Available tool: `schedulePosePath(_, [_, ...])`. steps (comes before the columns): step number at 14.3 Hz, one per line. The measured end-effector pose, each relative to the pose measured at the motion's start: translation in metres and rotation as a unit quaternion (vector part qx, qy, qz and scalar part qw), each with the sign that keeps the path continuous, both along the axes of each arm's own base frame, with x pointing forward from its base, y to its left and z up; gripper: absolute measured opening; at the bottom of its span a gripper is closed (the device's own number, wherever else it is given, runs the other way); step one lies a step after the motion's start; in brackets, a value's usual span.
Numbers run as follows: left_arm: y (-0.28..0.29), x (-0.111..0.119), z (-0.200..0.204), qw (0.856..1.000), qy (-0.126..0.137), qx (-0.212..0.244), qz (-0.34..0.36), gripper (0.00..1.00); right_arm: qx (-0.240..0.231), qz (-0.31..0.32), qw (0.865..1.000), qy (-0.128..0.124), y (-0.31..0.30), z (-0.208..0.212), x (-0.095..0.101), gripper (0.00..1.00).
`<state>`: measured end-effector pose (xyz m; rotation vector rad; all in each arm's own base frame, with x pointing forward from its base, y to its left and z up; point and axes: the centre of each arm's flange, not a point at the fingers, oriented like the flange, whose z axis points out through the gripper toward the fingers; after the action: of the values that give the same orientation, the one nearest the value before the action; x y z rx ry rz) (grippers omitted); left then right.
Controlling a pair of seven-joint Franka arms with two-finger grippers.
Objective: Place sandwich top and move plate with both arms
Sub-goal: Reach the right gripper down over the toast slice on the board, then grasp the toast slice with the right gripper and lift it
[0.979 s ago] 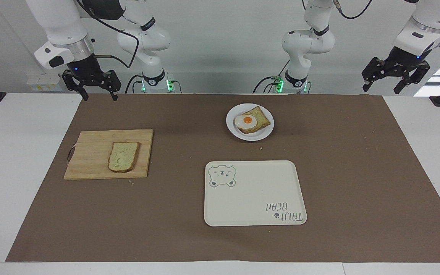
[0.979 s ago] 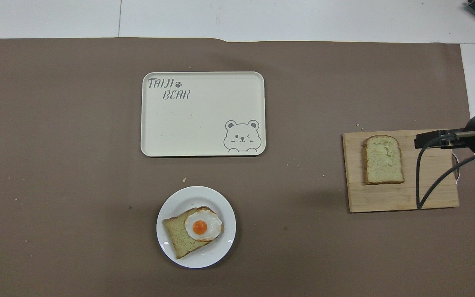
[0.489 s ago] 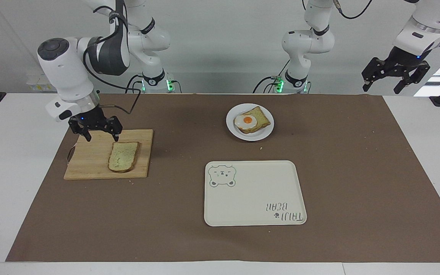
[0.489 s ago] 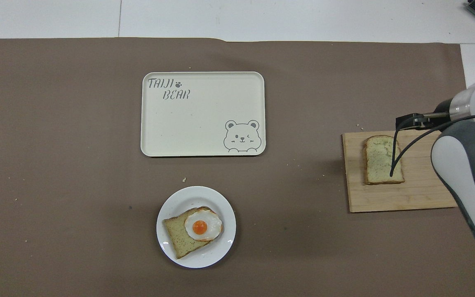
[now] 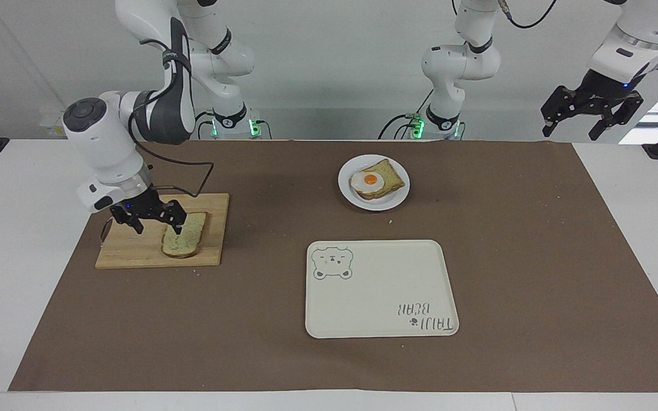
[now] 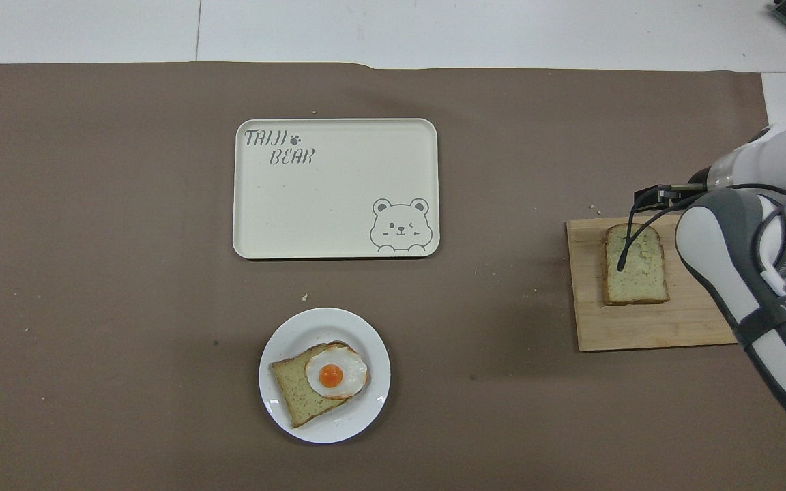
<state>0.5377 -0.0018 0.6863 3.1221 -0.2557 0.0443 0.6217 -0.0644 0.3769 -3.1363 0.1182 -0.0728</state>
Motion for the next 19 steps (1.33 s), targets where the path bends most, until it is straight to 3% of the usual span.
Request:
schedulePosePath(4, [0.0,0.0,0.0,1.0,0.0,0.0,0.0,1.0,0.033,-0.009,0.999,0.024,-0.015,-0.05,-0.012,1.0])
schedulePosePath(10, [0.0,0.0,0.0,1.0,0.0,0.0,0.0,1.0,0.043,-0.005,0.998,0.038,-0.028,-0.071,-0.026,1.0])
schedulePosePath(12, [0.0,0.0,0.0,1.0,0.0,0.0,0.0,1.0,0.043,0.0,0.998,0.04,-0.029,-0.073,-0.028,0.94])
schedulePosePath(13, [0.0,0.0,0.0,1.0,0.0,0.0,0.0,1.0,0.044,0.004,0.998,0.04,-0.029,-0.073,-0.028,0.88])
schedulePosePath(17, [0.0,0.0,0.0,1.0,0.0,0.0,0.0,1.0,0.048,0.006,0.998,0.034,-0.024,-0.068,-0.027,0.44])
schedulePosePath(19, [0.0,0.0,0.0,1.0,0.0,0.0,0.0,1.0,0.047,0.004,0.998,0.033,-0.028,-0.066,-0.028,0.31])
